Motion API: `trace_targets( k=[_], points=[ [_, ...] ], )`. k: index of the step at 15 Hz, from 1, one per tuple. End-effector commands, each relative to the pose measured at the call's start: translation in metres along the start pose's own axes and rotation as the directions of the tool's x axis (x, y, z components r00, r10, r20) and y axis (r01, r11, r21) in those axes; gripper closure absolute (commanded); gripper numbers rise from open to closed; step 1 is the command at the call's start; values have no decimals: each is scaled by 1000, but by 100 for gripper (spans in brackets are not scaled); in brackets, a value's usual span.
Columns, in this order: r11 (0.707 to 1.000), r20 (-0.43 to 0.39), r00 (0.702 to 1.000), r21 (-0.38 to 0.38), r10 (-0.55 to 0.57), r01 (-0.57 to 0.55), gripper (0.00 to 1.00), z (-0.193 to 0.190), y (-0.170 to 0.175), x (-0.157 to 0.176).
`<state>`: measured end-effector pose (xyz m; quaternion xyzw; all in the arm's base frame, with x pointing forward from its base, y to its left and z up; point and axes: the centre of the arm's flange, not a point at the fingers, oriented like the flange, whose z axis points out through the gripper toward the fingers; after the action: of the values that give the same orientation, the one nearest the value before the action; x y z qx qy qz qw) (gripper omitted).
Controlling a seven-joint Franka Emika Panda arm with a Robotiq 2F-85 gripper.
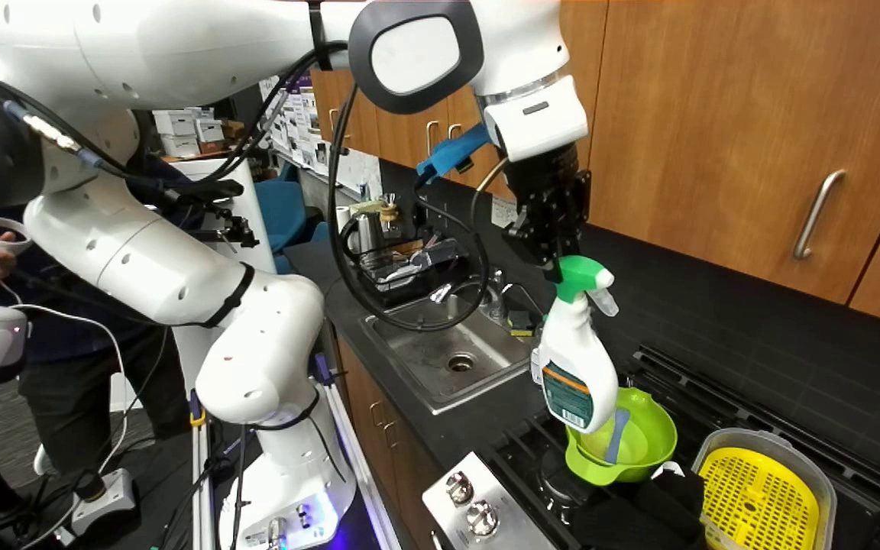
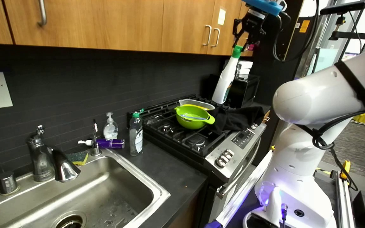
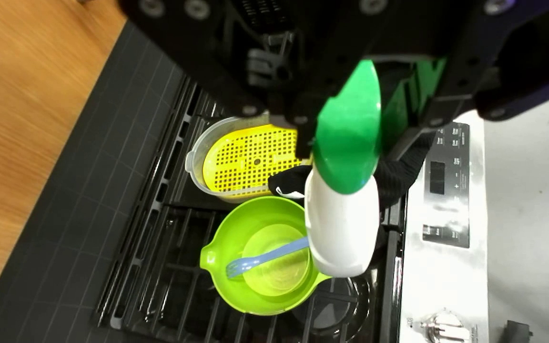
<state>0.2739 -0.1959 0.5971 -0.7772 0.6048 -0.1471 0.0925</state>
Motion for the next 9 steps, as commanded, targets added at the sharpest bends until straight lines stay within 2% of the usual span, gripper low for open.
trace_targets(
  k=[1,7,8,9],
  points=[
    [1000,1,1000,0,-3,3,61,0,-1,-1],
    [1000,1,1000,1,-6,6,61,-1,-1,-2],
    [1000,1,1000,1,-6,6,86,-1,-1,-2],
    [1000,-3,1000,-12,-11,10,86,3,-5,-6]
  ],
)
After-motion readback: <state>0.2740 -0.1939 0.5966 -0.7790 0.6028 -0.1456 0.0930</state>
